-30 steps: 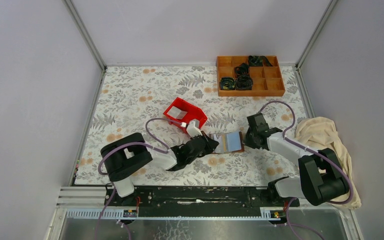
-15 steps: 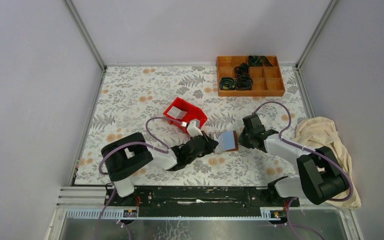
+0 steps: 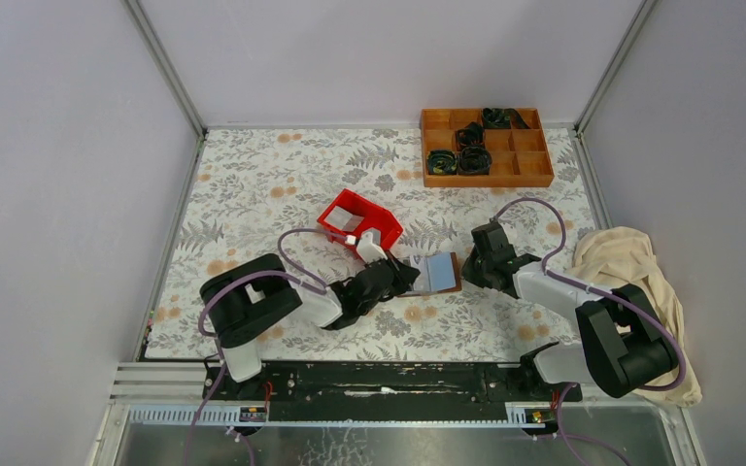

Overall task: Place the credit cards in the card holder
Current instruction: Insert the credit card into the card holder.

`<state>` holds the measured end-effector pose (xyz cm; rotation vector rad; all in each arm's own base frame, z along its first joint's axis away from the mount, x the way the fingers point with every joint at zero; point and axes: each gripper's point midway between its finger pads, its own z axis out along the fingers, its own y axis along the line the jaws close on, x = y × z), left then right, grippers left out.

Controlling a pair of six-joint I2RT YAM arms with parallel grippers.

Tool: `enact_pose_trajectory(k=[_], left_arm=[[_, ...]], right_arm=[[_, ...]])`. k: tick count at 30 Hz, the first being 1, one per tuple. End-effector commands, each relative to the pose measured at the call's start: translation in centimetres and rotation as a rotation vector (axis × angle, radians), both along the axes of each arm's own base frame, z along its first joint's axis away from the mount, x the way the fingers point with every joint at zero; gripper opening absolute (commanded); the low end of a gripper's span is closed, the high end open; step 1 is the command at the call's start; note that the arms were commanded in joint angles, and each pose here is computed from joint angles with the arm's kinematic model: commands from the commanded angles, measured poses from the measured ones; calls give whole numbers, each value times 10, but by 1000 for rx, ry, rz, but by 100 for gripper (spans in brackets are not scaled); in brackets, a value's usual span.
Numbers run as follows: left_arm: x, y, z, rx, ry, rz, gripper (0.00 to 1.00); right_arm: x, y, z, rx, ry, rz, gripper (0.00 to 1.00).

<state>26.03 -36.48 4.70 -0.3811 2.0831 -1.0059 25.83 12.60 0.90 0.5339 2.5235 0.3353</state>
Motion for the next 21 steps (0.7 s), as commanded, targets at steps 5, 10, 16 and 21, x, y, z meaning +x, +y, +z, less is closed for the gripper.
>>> enact_pose_trajectory(k=[5,10,16,21], left_arm=[[11,4,2,-72,-9,48,0],[10,1,-4,-103,14,49,0],[9,-1,-6,-161,41,62,0],[8,-2,-9,-174,52,62,0]], right_arm=[[-29,-7,-22,-41,107,12,0],[-30,-8,-23,-46,111,10,0],[-33,-9,-28,-47,119,8,0],[-35,-10,-29,-48,121,10,0]])
